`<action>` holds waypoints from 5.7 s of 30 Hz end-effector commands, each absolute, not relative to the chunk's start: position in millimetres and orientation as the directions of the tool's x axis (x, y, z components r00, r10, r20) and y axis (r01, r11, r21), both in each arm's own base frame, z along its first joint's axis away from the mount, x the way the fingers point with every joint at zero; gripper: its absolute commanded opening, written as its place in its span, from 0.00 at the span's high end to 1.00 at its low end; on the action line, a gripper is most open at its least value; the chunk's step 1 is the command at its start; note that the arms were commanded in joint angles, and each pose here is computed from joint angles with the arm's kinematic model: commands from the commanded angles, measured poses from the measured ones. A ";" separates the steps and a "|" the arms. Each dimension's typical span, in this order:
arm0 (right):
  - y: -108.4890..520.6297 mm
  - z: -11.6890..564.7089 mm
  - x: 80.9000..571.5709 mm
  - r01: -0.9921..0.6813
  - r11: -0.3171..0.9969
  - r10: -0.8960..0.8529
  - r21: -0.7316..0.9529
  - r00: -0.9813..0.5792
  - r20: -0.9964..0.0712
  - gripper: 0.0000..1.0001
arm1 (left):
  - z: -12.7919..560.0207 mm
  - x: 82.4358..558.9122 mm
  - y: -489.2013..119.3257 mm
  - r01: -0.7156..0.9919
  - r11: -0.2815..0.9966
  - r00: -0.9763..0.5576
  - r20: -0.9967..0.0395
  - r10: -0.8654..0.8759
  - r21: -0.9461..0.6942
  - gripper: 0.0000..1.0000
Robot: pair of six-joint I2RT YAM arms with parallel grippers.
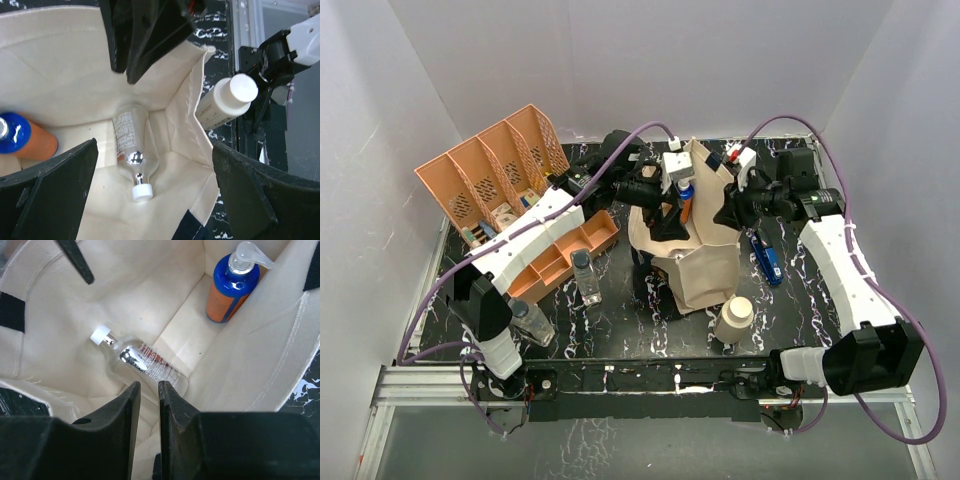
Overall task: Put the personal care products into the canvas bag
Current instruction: Adjust the care product in the canvas bag.
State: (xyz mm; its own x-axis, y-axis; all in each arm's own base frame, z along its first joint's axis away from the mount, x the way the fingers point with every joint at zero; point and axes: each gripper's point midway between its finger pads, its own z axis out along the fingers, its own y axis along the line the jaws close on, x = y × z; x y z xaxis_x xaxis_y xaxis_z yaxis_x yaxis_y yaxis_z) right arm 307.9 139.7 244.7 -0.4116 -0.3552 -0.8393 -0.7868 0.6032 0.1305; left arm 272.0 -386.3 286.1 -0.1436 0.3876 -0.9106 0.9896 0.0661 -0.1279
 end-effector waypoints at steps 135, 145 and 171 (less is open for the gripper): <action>235.6 223.1 342.3 -0.913 0.401 -0.449 -0.077 -0.123 -0.885 0.92 | 295.8 288.5 -271.3 0.948 0.243 -0.285 -0.885 0.368 -0.205 0.26; 224.5 266.9 346.3 -0.891 0.440 -0.418 -0.115 -0.089 -0.904 0.92 | 341.3 318.7 -293.2 0.883 0.321 -0.410 -0.895 0.176 -0.342 0.26; 227.5 347.0 323.4 -0.939 0.330 -0.281 -0.099 0.002 -0.960 0.92 | 360.7 324.8 -333.7 0.655 0.178 -0.745 -0.667 -0.009 -0.734 0.39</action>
